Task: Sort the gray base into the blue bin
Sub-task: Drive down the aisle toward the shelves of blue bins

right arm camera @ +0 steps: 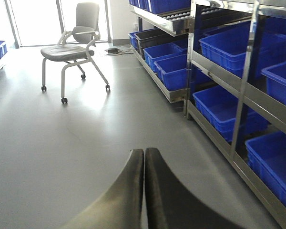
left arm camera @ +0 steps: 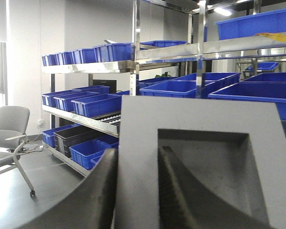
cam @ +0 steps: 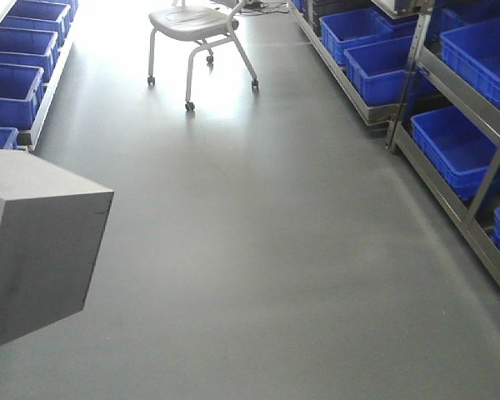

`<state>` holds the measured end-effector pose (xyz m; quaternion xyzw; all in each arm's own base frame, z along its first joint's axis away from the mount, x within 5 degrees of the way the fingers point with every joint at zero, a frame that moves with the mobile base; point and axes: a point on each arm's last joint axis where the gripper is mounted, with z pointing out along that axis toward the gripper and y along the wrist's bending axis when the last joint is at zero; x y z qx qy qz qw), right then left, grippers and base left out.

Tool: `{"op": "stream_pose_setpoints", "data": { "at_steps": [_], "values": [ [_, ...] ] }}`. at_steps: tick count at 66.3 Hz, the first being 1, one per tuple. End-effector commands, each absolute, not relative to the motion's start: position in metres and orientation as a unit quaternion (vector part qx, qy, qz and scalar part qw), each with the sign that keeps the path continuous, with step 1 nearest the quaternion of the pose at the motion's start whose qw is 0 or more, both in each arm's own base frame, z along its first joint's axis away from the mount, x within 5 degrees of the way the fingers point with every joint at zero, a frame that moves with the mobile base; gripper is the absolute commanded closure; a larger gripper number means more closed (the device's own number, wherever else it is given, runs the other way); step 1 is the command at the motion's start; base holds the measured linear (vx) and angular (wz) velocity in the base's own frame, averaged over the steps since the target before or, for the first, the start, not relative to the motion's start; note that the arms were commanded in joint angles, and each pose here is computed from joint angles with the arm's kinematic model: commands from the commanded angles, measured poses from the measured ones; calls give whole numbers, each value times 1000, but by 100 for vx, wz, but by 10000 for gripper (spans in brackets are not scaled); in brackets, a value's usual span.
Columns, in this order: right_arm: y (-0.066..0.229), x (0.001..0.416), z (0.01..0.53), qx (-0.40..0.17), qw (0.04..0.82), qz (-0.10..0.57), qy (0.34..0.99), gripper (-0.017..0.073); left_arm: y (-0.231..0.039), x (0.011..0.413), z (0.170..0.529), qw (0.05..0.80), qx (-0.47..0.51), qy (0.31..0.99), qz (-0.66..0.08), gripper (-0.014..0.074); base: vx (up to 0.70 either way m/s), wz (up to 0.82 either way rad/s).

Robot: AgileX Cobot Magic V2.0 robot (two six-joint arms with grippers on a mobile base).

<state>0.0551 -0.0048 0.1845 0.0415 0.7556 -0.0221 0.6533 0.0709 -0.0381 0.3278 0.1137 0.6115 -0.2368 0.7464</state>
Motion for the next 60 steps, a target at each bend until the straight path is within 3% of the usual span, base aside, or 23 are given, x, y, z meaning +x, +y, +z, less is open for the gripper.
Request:
{"op": "stream_pose_setpoints", "data": {
  "at_steps": [1,60],
  "values": [
    [-5,56,191,33,681,-31,731,564,-38,67,346,775,106,565,-261,600,42,9],
    [-5,56,191,33,681,-31,731,564,-38,67,346,775,106,565,-261,600,41,17]
  ]
}}
